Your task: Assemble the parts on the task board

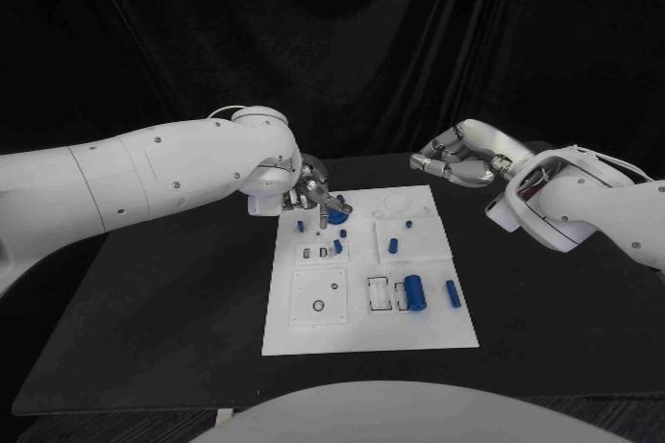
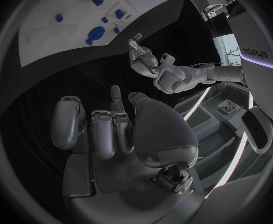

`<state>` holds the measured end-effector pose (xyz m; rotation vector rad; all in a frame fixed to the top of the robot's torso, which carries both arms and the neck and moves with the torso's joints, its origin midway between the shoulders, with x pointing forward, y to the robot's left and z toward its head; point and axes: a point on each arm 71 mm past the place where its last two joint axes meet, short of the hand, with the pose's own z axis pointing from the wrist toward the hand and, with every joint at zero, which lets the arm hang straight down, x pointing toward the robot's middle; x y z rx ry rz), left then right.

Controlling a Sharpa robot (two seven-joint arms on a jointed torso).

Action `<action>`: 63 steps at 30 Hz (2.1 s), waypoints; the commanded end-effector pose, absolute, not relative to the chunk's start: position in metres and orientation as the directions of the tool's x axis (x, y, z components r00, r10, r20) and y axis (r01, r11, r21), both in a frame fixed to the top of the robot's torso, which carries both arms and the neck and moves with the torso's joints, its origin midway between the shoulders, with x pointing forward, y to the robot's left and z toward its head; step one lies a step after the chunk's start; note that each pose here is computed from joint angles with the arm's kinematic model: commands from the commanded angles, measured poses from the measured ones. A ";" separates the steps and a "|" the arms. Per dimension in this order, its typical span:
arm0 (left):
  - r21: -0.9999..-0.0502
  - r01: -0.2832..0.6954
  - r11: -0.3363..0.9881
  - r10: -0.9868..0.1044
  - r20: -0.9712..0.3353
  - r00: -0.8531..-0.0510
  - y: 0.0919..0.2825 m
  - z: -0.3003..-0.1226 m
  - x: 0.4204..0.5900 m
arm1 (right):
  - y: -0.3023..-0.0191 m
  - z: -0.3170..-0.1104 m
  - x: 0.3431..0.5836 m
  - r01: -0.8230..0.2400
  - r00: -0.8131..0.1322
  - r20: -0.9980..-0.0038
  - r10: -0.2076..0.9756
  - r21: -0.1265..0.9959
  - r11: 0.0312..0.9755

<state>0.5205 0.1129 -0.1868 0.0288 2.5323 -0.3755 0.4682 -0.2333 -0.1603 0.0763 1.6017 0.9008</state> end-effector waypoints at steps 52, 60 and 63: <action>-0.292 -0.076 0.953 -0.185 -0.369 -0.911 0.113 -0.244 0.522 | -0.234 -0.177 0.468 -0.373 -0.323 -0.806 0.496 0.590 0.716; -0.300 -0.084 0.950 -0.197 -0.370 -0.908 0.111 -0.248 0.525 | -0.234 -0.179 0.468 -0.368 -0.331 -0.805 0.492 0.591 0.718; -0.302 -0.087 0.949 -0.200 -0.369 -0.908 0.111 -0.250 0.525 | -0.234 -0.179 0.468 -0.367 -0.334 -0.805 0.491 0.591 0.719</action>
